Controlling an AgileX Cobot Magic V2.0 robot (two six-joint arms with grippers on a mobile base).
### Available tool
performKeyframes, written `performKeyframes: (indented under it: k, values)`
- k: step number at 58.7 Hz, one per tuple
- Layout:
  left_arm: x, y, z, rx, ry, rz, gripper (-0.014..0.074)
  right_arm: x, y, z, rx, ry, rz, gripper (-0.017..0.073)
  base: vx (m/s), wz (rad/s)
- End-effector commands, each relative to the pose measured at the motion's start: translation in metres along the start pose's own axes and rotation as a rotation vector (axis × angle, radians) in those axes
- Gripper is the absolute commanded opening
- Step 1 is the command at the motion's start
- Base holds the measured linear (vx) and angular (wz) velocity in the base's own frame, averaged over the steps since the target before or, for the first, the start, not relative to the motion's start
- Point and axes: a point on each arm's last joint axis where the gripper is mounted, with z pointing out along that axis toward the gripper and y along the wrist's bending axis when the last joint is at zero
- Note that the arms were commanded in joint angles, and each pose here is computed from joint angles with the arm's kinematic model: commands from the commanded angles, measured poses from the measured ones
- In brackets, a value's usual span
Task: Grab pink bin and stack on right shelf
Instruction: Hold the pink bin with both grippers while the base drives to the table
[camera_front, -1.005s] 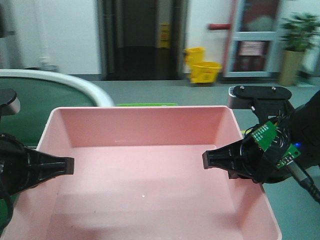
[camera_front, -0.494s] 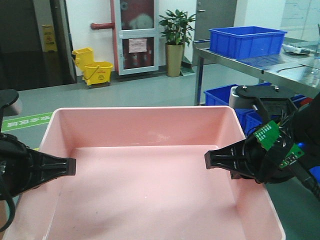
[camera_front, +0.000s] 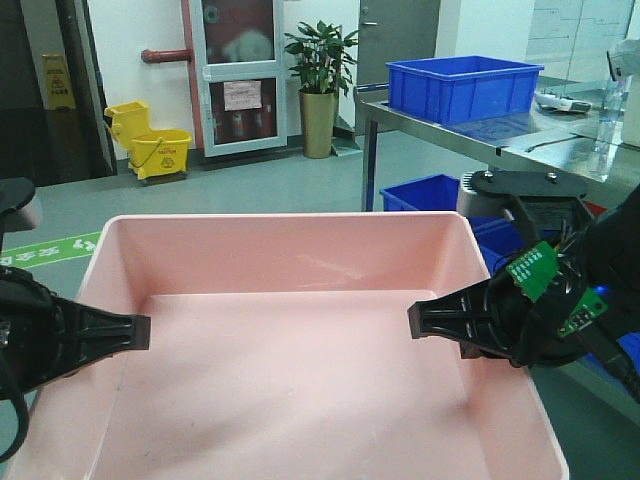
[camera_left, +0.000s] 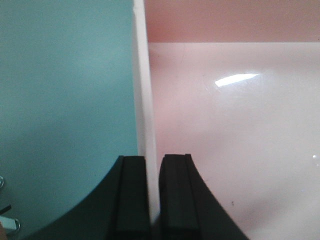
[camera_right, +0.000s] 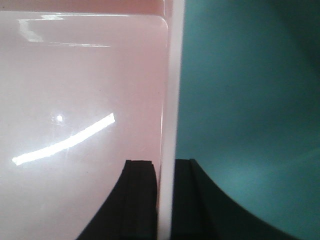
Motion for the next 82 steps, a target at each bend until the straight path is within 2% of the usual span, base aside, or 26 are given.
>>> performKeyframes:
  k: [1, 48, 82]
  values:
    - [-0.0131, -0.0047, -0.0146, 0.067, -0.118, 0.007, 0.0111, -0.012, -0.0029, -0.019, -0.017, -0.133, -0.019, 0.0074, 0.28, -0.01]
    - [-0.0131, -0.0047, -0.0146, 0.067, -0.118, 0.007, 0.0111, -0.012, -0.0029, -0.019, -0.017, -0.133, -0.019, 0.0074, 0.36, 0.0]
    - [-0.0131, -0.0047, -0.0146, 0.067, -0.118, 0.007, 0.0111, -0.012, -0.0029, -0.019, -0.017, -0.133, -0.019, 0.0074, 0.42, -0.14]
